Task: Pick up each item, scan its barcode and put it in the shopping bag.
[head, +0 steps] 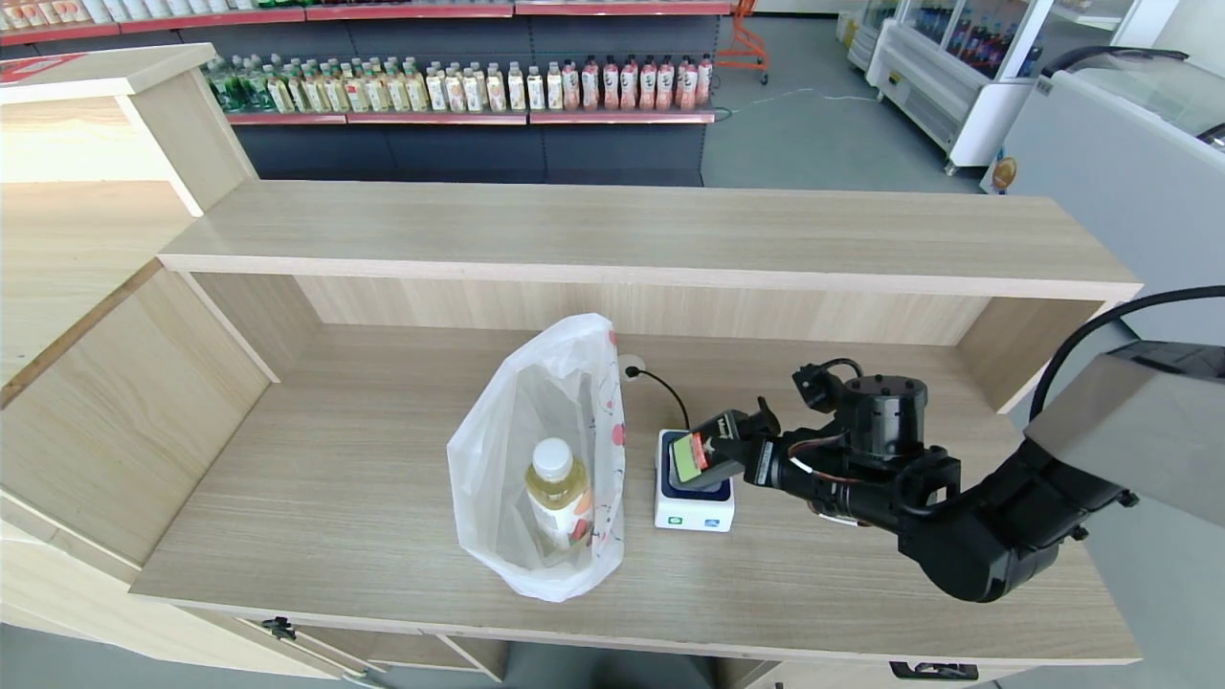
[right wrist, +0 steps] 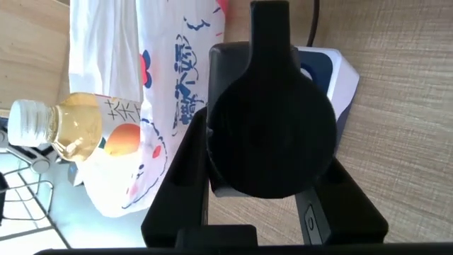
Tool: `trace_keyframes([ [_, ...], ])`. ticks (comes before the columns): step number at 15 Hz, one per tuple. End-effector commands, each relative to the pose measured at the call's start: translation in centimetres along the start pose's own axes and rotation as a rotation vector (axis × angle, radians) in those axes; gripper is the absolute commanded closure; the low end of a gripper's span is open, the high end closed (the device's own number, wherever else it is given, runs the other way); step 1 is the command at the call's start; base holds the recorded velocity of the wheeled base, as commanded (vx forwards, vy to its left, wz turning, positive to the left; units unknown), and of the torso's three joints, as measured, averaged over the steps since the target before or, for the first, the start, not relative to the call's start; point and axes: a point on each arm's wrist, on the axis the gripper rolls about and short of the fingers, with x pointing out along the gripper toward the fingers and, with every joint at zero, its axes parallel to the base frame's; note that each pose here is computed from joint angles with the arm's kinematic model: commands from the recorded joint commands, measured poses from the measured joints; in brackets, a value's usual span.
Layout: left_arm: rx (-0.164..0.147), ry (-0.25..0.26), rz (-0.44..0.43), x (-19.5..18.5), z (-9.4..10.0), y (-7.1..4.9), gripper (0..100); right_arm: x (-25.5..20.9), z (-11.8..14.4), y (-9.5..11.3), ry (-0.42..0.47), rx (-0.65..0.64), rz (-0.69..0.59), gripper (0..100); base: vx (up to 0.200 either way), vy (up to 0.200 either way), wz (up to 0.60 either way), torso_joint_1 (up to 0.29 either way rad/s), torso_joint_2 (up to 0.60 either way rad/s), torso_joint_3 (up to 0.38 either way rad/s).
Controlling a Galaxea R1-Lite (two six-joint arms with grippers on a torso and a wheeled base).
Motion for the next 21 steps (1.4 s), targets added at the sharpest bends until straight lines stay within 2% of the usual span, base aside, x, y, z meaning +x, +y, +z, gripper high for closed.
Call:
trace_keyframes([
  [1, -0.001, 0.000, 0.000, 0.0, 0.0, 0.0, 0, -3.3, 2.3, 1.9, -0.100, -0.029, 0.032, 100, 0.000, 0.000, 0.00, 0.000, 0.00, 0.000],
  [2, -0.001, 0.000, 0.000, 0.0, 0.0, 0.0, 0, -5.9, 2.9, 2.1, -0.141, -0.112, 0.021, 100, 0.000, 0.000, 0.00, 0.000, 0.00, 0.000],
  [3, -0.001, 0.000, 0.000, 0.0, 0.0, 0.0, 0, -5.9, 2.9, 2.1, -0.141, -0.112, 0.021, 100, 0.000, 0.000, 0.00, 0.000, 0.00, 0.000],
  [4, -0.001, 0.000, 0.000, 0.0, 0.0, 0.0, 0, -9.2, 2.9, 1.4, -0.155, -0.246, -0.034, 100, 0.000, 0.000, 0.00, 0.000, 0.00, 0.000],
  [6, -0.002, 0.000, 0.000, 0.0, 0.0, 0.0, 0, -10.6, 3.3, 1.4, -0.179, -0.259, -0.050, 100, 0.000, 0.000, 0.00, 0.000, 0.00, 0.000],
  [8, -0.002, 0.000, 0.000, 0.0, 0.0, 0.0, 0, -11.3, 3.7, 1.3, -0.198, -0.258, -0.061, 100, 0.000, 0.200, 0.00, 0.002, 0.00, 0.007],
  [15, -0.002, 0.000, 0.000, 0.0, 0.0, 0.0, 0, -10.0, 5.1, 1.5, -0.231, -0.267, -0.039, 100, 0.000, 0.200, 0.00, 0.002, 0.00, 0.000],
  [21, -0.002, 0.000, 0.000, 0.0, 0.0, 0.0, 0, -7.1, 5.7, 1.6, -0.236, -0.276, -0.009, 100, 0.000, 0.000, 0.00, 0.000, 0.00, 0.000],
])
